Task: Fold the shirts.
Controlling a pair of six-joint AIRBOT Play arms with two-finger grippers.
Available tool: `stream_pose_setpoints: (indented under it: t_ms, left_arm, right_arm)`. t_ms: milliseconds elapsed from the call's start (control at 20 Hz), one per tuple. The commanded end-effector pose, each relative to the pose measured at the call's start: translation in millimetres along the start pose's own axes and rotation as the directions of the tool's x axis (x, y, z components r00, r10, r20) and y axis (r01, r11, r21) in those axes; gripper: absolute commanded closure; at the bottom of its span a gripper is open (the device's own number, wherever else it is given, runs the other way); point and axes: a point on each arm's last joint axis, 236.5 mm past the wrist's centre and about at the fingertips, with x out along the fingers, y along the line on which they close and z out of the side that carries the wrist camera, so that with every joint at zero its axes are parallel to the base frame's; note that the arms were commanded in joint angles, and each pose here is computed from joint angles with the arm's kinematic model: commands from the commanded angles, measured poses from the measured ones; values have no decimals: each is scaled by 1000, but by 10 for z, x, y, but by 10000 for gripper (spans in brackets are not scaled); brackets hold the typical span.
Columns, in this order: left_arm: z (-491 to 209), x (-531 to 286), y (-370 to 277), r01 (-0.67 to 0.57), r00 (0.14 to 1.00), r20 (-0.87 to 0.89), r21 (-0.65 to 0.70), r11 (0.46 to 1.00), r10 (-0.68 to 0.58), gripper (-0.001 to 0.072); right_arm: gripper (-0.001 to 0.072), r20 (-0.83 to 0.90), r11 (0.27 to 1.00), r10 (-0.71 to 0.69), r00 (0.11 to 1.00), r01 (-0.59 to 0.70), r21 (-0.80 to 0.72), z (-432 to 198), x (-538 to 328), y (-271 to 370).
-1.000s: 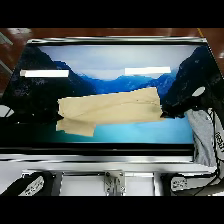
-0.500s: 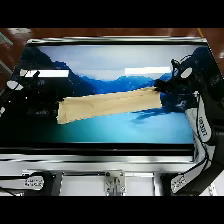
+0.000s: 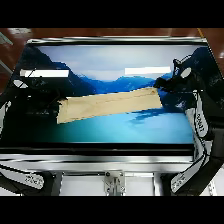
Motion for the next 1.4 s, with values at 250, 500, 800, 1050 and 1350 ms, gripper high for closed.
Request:
stream_pose_setpoints:
  t_ms: [250,500,800,1050,1350]
  left_arm:
    - [-165,-43,-320,46,997,-66,85,995,-40,138]
    - [-237,-24,-560,78,995,-74,139,987,-69,171]
    - [-325,195,-1334,223,975,-47,175,959,-218,670]
    - [-1080,1049,-2372,248,969,-65,331,910,-240,670]
    - [-1791,1850,-3031,425,904,-143,174,888,-404,670]
  right_arm:
    - [87,-140,950,219,966,-179,255,-413,416,88]
    - [564,-208,914,347,915,-279,295,-615,459,408]
    - [651,-162,913,408,898,-400,83,-345,-591,923]
    - [652,-155,926,372,915,-378,-10,-462,-1774,1299]
    - [652,-114,954,295,949,-299,-15,-777,-2725,1483]
